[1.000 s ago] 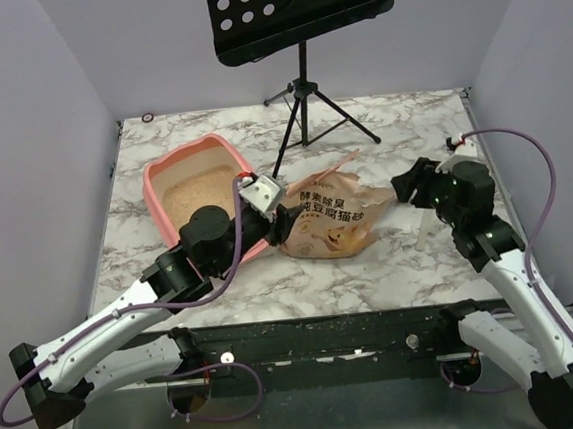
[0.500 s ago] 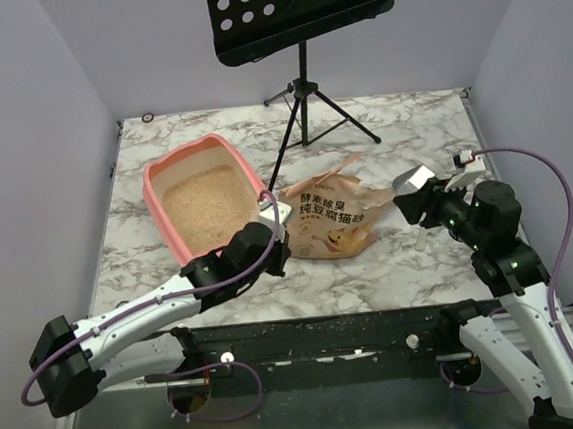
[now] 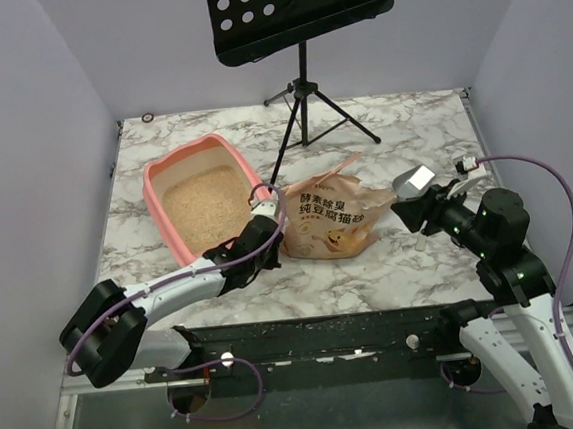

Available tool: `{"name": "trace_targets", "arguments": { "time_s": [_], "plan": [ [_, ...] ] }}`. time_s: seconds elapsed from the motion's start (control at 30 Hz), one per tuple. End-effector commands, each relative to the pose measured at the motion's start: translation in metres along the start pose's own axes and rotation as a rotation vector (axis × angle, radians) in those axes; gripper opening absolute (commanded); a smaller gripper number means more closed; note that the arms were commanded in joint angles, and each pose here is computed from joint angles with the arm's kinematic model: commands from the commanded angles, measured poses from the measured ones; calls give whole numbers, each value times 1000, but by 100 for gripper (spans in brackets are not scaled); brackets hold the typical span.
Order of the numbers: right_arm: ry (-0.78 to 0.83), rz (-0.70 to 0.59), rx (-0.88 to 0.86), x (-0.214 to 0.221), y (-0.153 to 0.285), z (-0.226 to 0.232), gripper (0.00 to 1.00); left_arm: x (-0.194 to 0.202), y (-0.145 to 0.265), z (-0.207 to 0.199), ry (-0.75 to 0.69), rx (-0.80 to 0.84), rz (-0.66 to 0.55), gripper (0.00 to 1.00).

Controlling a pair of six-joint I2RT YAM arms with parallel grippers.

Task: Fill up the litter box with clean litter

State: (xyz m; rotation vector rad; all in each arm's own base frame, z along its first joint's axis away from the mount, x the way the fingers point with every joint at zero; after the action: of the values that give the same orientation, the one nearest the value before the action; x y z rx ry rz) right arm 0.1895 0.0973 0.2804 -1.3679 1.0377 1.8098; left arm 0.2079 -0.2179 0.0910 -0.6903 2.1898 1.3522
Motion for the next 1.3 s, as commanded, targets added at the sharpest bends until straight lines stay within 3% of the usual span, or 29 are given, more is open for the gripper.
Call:
{"name": "trace_targets", "arguments": {
  "time_s": [0.0, 0.2, 0.6, 0.7, 0.8, 0.83, 0.93, 1.07, 1.27],
  "plan": [
    [-18, 4, -62, 7, 2, 9, 52, -31, -9, 18, 58, -137, -145, 0],
    [-29, 7, -77, 11, -1, 10, 52, -71, -17, 56, 85, -327, -259, 0],
    [-35, 21, -49, 18, -2, 6, 57, -140, -62, 112, 201, -461, -354, 0],
    [-32, 33, -4, 23, -4, -1, 59, -152, -66, 106, 191, -372, -396, 0],
    [-22, 49, 10, 25, -6, -4, 60, -150, -56, 72, 192, -137, -380, 0],
    [-19, 46, 13, 25, -6, -4, 61, -149, -46, 55, 186, -27, -392, 4],
    [-17, 46, 22, 24, -9, -6, 62, -142, -16, 9, 146, 243, -388, 30],
    [-12, 57, -5, 25, -12, -4, 62, -128, 15, -25, 58, 479, -304, 36],
    [-21, 64, -59, 32, -15, 2, 62, -115, 46, -38, -110, 526, -365, 41]
  ]
}}
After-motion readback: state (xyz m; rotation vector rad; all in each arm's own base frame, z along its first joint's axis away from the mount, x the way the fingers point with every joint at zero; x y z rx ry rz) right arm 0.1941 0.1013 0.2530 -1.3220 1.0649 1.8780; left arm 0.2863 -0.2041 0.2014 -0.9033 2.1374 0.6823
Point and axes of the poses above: each gripper's point midway between its finger pads, its own y axis back along the fingers, its own z axis along the line the jaws close on, x = y × z, the point moved 4 cm from there along y, back along the fingers, and after that the axes turned 15 degrees about y, right-handed, at the moved point
